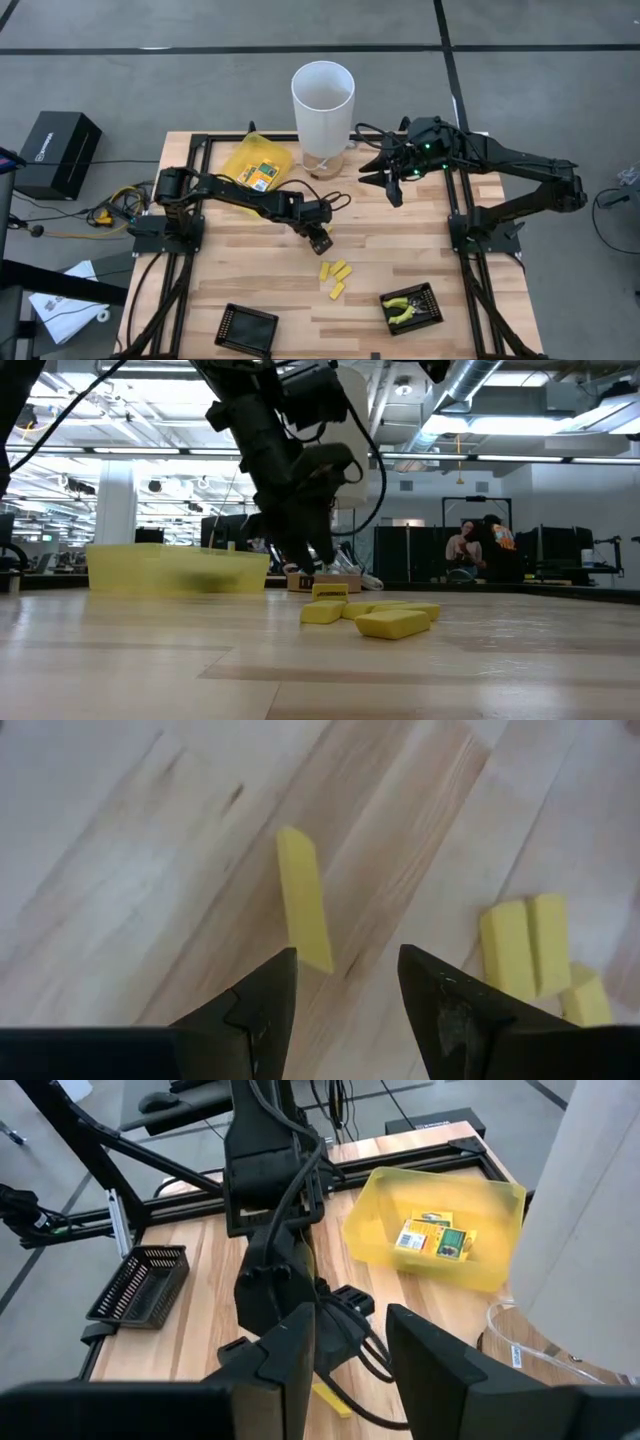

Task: Pick & Place School Supplies
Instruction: Put the eraser into the bottom left black bin

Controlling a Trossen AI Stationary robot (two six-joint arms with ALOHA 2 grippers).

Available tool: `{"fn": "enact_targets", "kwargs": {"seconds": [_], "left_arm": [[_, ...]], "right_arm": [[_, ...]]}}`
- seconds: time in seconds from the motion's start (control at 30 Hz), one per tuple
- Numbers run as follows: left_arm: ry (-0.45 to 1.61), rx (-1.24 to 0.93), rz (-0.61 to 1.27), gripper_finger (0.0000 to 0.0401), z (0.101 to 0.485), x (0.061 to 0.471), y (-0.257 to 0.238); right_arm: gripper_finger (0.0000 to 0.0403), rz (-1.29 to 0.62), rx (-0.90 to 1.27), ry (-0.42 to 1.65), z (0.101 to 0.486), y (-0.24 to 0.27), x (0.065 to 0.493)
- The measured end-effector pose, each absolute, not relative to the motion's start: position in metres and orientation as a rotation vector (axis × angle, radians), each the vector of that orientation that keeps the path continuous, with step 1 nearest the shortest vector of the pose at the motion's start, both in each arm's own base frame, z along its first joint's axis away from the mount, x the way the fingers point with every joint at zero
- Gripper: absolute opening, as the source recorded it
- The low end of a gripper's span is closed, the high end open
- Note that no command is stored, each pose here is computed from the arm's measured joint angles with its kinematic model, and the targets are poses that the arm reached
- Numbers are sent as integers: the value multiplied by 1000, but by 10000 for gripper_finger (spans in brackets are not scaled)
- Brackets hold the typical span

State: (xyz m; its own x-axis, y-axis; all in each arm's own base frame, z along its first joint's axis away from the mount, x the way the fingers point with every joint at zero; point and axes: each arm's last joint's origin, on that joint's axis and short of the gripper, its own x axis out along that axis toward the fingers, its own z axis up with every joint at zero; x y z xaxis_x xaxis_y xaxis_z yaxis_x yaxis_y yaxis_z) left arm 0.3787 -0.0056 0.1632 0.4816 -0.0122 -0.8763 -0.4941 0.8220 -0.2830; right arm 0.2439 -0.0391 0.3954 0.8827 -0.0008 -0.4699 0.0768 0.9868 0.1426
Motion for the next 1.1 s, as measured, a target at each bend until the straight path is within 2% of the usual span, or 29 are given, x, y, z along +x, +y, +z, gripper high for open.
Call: {"fn": "enact_targets", "kwargs": {"seconds": [1.1], "left_arm": [[1034,-629,385,173,155,380,21]], "right_arm": [[119,-98,271,517,392,-47,241]]}}
